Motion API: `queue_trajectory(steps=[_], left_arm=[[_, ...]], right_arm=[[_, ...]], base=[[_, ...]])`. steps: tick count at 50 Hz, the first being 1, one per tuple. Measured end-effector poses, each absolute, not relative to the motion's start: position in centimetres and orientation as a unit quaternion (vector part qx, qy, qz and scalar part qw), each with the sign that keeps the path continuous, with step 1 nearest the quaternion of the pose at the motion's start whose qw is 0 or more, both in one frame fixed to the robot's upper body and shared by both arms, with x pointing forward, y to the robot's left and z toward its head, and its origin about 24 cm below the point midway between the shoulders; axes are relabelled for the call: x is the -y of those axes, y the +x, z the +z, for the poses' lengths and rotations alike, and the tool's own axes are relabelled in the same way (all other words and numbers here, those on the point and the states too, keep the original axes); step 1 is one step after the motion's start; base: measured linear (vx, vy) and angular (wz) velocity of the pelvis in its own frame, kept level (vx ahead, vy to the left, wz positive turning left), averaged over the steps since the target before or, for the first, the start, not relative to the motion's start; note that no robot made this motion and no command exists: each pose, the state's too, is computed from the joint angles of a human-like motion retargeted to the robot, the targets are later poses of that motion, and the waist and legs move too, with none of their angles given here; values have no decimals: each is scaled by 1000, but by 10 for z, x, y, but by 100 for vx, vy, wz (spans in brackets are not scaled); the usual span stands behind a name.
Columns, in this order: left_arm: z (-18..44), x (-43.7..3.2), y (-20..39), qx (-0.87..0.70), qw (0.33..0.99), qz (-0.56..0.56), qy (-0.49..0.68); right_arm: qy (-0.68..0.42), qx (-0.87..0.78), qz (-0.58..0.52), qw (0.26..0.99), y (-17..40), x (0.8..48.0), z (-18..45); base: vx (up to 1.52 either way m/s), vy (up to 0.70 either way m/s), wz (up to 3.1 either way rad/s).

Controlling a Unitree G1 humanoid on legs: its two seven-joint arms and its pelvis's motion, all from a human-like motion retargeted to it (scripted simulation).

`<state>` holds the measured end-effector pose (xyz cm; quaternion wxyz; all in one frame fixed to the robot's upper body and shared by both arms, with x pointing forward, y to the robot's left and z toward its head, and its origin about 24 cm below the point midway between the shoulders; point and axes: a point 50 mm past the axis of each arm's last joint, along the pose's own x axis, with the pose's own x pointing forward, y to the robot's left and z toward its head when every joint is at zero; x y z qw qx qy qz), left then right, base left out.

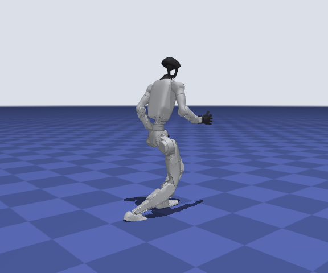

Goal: Run

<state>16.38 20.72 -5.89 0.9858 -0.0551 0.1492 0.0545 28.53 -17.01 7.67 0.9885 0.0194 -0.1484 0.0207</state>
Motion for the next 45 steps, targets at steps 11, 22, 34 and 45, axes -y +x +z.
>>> queue_trajectory(steps=[11, 22, 34, 45], left_arm=[[77, -189, 276, 166, 985, 21, 51], [9, -163, 257, 9, 999, 24, -42], [-110, -251, 67, -332, 930, 154, 22], [187, -180, 296, 390, 919, 48, -17]], right_arm=[[-62, -216, 23, 974, 184, 191, -83], [-2, -171, -119, 978, 214, 215, -65], [-35, 265, 31, 963, 281, 162, 124], [-86, -293, -16, 952, 125, 223, -103]], base=[[1, 1, 6], [-5, -5, -27], [2, 5, -3], [-1, -1, 12]])
